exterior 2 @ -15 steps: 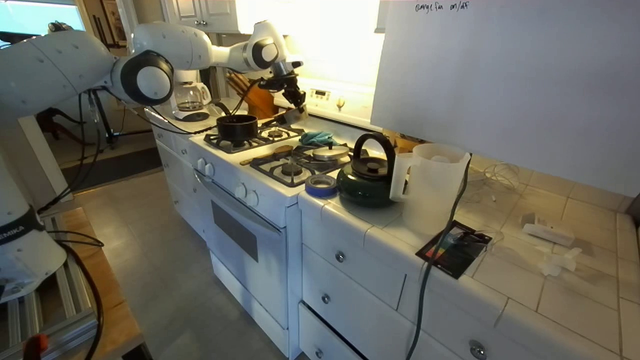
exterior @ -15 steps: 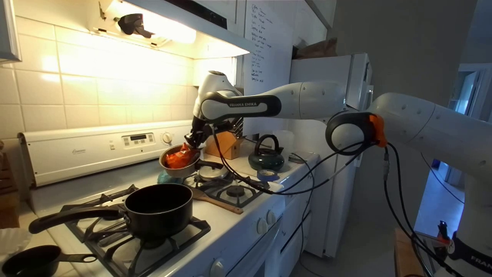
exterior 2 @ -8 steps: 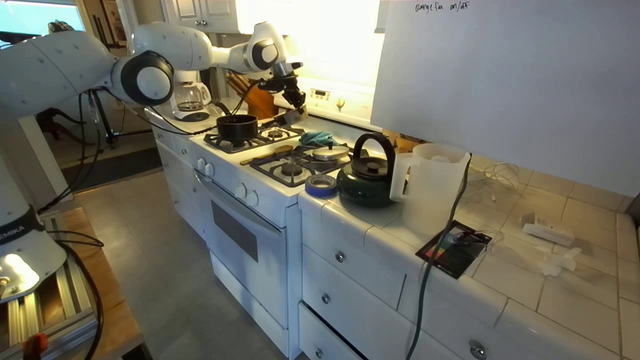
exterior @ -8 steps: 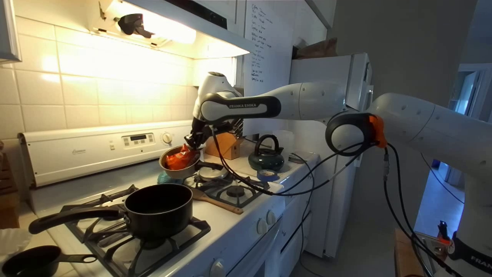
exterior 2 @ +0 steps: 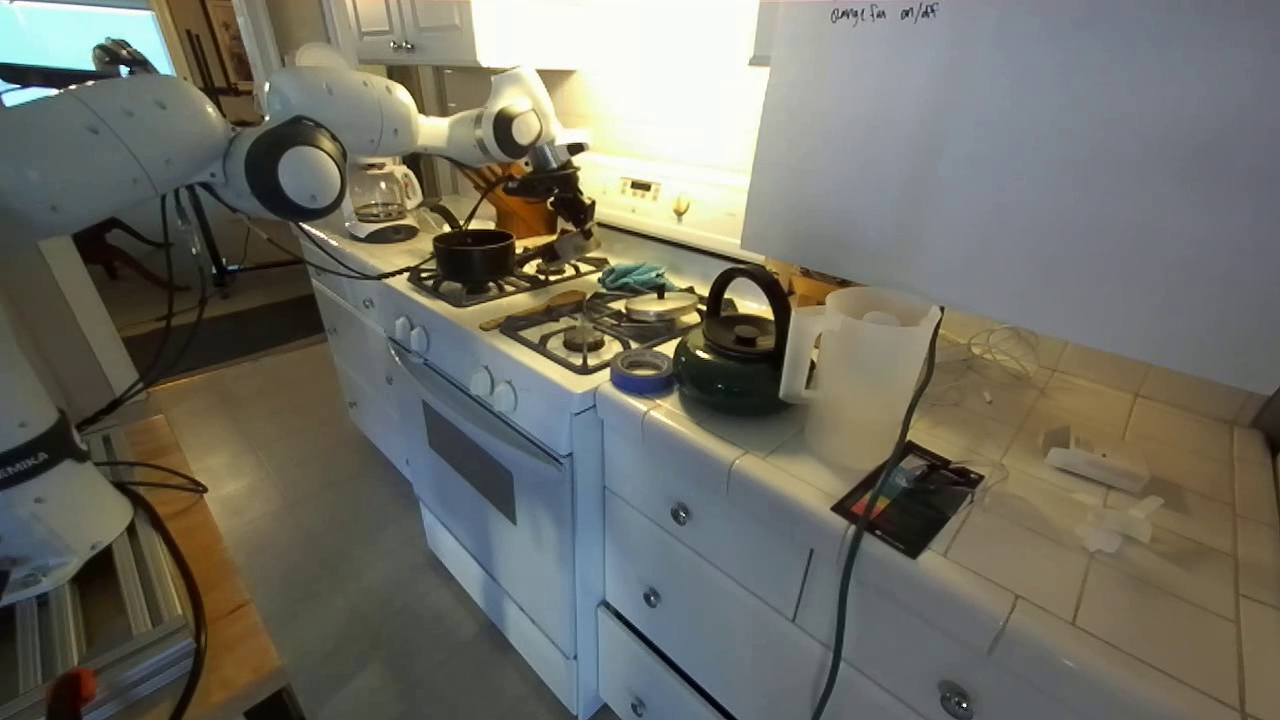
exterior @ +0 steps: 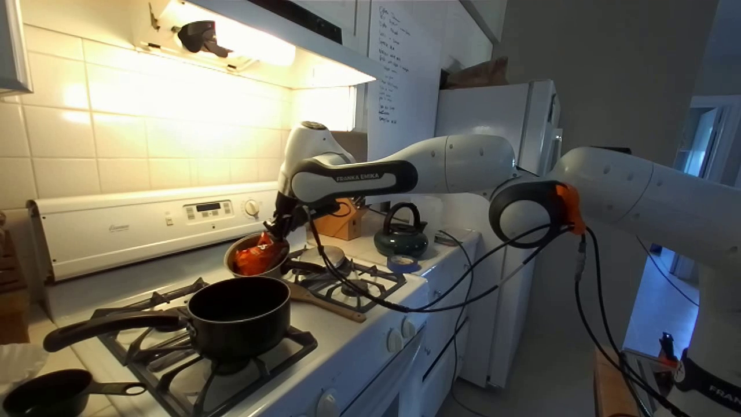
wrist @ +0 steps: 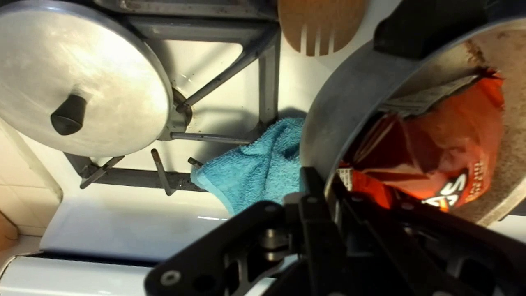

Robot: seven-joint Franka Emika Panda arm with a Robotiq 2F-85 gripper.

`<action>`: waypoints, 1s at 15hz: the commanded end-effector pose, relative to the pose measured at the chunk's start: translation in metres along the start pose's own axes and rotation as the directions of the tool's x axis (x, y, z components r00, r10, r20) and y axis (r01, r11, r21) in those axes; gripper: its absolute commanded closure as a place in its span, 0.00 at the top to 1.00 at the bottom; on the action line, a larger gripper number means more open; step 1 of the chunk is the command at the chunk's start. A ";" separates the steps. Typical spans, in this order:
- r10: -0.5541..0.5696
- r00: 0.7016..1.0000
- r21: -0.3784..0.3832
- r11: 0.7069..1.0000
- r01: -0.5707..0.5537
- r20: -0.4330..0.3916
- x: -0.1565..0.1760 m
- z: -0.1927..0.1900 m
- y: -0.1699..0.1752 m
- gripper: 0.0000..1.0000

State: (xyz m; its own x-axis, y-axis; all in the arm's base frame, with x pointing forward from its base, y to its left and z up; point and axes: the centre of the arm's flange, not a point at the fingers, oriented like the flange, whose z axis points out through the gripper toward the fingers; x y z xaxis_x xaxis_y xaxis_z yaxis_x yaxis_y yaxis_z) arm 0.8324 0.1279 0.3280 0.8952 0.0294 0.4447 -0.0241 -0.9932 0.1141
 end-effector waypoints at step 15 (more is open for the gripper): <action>0.525 0.849 -0.127 0.839 -0.528 -0.061 -0.071 -0.019 0.028 0.02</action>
State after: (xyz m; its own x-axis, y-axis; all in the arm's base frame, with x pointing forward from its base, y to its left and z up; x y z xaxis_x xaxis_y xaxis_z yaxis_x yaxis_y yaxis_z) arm 0.8338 0.1106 0.3217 0.7859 -0.3861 0.4830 -0.4398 -0.8981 -0.0024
